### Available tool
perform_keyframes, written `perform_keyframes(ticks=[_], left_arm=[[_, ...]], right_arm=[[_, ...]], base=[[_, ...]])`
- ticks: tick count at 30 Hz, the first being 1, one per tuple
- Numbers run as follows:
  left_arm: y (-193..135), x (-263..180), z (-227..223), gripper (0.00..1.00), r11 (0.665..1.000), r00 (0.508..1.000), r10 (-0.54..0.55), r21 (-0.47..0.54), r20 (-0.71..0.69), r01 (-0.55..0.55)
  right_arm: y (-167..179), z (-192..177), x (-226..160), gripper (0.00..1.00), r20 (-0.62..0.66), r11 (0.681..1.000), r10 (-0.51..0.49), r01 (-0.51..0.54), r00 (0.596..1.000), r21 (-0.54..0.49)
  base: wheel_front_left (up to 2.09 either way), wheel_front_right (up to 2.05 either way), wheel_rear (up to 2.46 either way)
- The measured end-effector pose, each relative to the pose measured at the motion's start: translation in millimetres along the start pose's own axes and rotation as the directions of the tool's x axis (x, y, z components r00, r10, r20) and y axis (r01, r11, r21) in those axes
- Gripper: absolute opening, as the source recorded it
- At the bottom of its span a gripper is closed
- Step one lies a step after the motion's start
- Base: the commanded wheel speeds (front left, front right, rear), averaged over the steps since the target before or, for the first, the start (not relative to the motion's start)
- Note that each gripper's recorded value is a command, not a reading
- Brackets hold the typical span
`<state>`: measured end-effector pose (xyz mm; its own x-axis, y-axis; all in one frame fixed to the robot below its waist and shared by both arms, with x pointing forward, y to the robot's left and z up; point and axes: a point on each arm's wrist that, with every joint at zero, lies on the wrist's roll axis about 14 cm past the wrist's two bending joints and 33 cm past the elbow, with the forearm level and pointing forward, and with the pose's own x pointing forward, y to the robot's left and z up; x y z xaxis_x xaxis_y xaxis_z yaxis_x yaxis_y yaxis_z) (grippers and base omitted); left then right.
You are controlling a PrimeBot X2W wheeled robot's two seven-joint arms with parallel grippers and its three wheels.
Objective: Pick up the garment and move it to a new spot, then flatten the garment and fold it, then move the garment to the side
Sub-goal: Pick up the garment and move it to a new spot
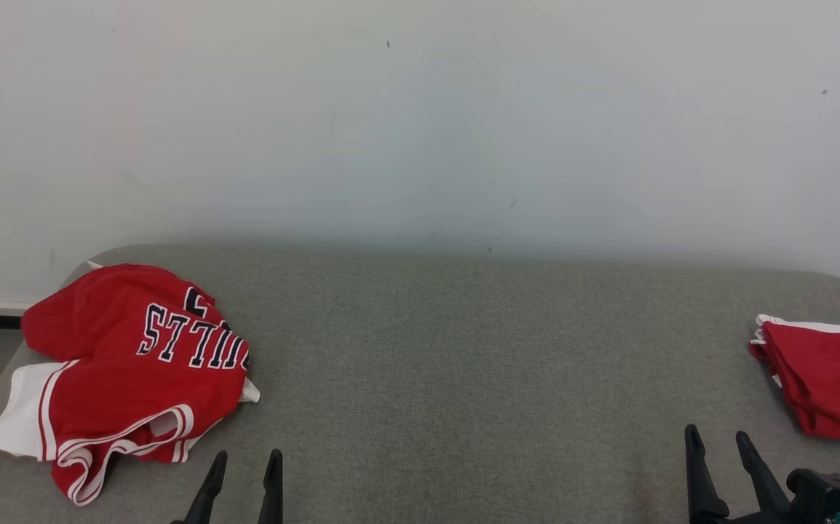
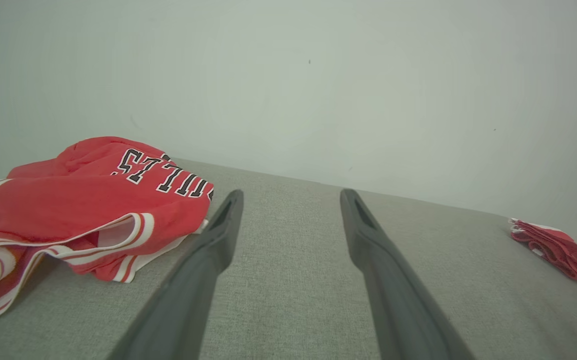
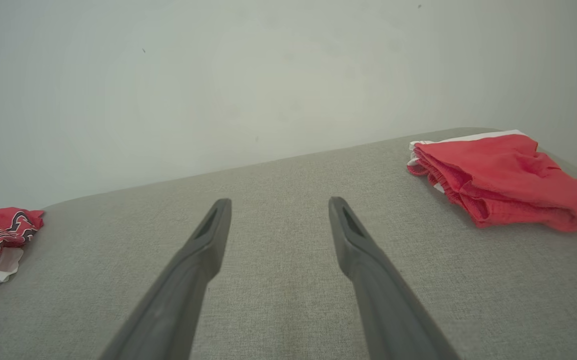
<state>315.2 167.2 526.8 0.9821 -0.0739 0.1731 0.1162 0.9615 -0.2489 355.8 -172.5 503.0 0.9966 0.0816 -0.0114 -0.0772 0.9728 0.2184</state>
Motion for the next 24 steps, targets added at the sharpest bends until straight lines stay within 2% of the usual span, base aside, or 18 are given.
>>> perform_keyframes(ticks=[7, 14, 19, 24], left_arm=[[18, -7, 4, 1.00, 0.998, 0.998, 0.054, 0.011, 0.010, -0.054], [53, -30, 12, 1.00, 0.985, 0.985, 0.167, 0.035, 0.032, -0.168], [75, -52, 17, 1.00, 0.967, 0.968, 0.248, 0.049, 0.048, -0.250], [99, -80, 26, 1.00, 0.937, 0.938, 0.339, 0.065, 0.076, -0.344]], right_arm=[[20, -5, 8, 1.00, -0.012, 0.998, 0.058, -0.058, 0.998, 0.016], [57, -17, 19, 1.00, -0.047, 0.986, 0.166, -0.165, 0.985, 0.029], [89, -27, 26, 1.00, -0.073, 0.967, 0.254, -0.252, 0.964, 0.036], [132, -32, 34, 1.00, -0.090, 0.930, 0.368, -0.366, 0.925, 0.037]], base=[[0.00, 0.00, 0.00], [0.00, 0.00, 0.00], [0.00, 0.00, 0.00], [0.00, 0.00, 0.00]])
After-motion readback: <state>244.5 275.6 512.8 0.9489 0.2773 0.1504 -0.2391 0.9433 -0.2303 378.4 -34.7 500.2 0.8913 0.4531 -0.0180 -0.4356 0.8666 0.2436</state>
